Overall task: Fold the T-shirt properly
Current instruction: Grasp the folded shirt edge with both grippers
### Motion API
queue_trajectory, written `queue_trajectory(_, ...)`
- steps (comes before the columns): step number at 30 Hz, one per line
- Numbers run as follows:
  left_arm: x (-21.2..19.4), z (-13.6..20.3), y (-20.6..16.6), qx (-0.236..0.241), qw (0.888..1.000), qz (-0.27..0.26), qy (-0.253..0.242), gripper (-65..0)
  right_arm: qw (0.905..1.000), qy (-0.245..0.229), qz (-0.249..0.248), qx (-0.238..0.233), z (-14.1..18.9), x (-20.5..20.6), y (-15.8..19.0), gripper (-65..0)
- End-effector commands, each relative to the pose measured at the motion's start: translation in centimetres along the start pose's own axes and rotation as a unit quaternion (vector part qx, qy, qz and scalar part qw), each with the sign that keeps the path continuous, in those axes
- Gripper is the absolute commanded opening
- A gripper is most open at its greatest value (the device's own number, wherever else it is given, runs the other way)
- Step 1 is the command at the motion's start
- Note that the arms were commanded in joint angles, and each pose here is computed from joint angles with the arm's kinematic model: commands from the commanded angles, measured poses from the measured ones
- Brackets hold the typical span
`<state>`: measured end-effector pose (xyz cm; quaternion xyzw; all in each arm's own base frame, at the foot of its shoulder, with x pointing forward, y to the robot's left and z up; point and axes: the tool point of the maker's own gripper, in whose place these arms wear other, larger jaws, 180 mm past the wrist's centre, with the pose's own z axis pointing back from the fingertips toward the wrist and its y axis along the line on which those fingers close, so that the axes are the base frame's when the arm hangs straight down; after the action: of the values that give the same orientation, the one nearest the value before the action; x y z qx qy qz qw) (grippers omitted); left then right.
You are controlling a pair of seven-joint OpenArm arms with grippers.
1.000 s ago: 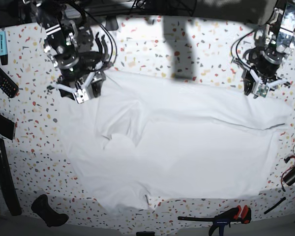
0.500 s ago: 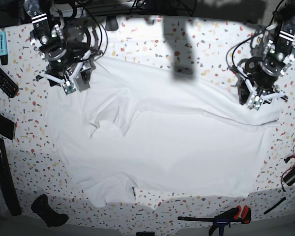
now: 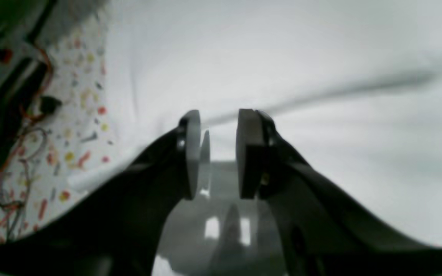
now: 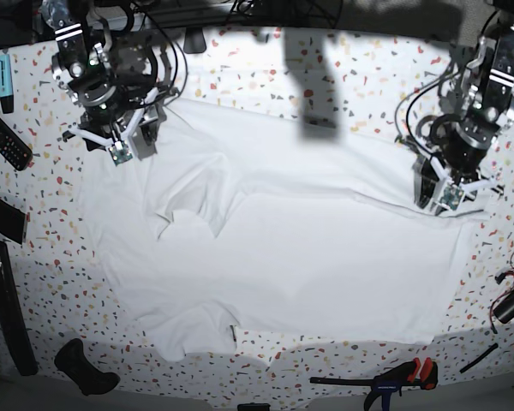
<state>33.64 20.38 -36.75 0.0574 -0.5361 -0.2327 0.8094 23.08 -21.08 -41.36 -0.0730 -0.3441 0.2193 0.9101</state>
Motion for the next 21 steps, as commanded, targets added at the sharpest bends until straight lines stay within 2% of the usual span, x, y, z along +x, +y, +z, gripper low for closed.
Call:
queue_trajectory(1, 0.4, -0.4, 1.2, 0.014, 1.0, -0.005, -0.013, -48.6, 0.9999, 0.01, 0.011, -0.006, 0.2, -0.3, -0.5, -33.2)
queue_trajectory(6, -4.2, -2.6, 1.9, 0.03, 0.998, 0.012, 0.058, -48.6, 0.9999, 0.009, 0.011, -0.007, 0.2, -0.1, -0.6, -33.2)
queue_trajectory(8, -6.0, -2.4, 1.2, 0.014, 0.996, 0.014, 0.092, -48.8, 0.9999, 0.009, 0.011, -0.007, 0.2, -0.1, -0.6, -33.2)
queue_trajectory(11, -6.6, -1.0, 0.9, 0.006, 0.996, 0.003, 0.091, -52.1, 0.9996, 0.003, 0.023, 0.017, 0.3, 0.2, 0.2, -33.2)
queue_trajectory(14, -6.2, 0.6, 0.5, -0.006, 0.997, -0.017, 0.08, -52.6, 0.9986, -0.012, 0.019, 0.048, 0.7, 1.1, 1.1, -33.2)
queue_trajectory(18, -5.8, 2.2, -0.1, -0.019, 0.996, -0.035, 0.083, -52.6, 0.9982, -0.023, 0.014, 0.054, 1.1, 1.9, 1.2, -33.2)
queue_trajectory(21, -6.0, 2.6, -0.6, -0.025, 0.995, -0.023, 0.09, -52.6, 0.9982, -0.02, 0.016, 0.054, 1.1, 1.8, 1.2, -33.2)
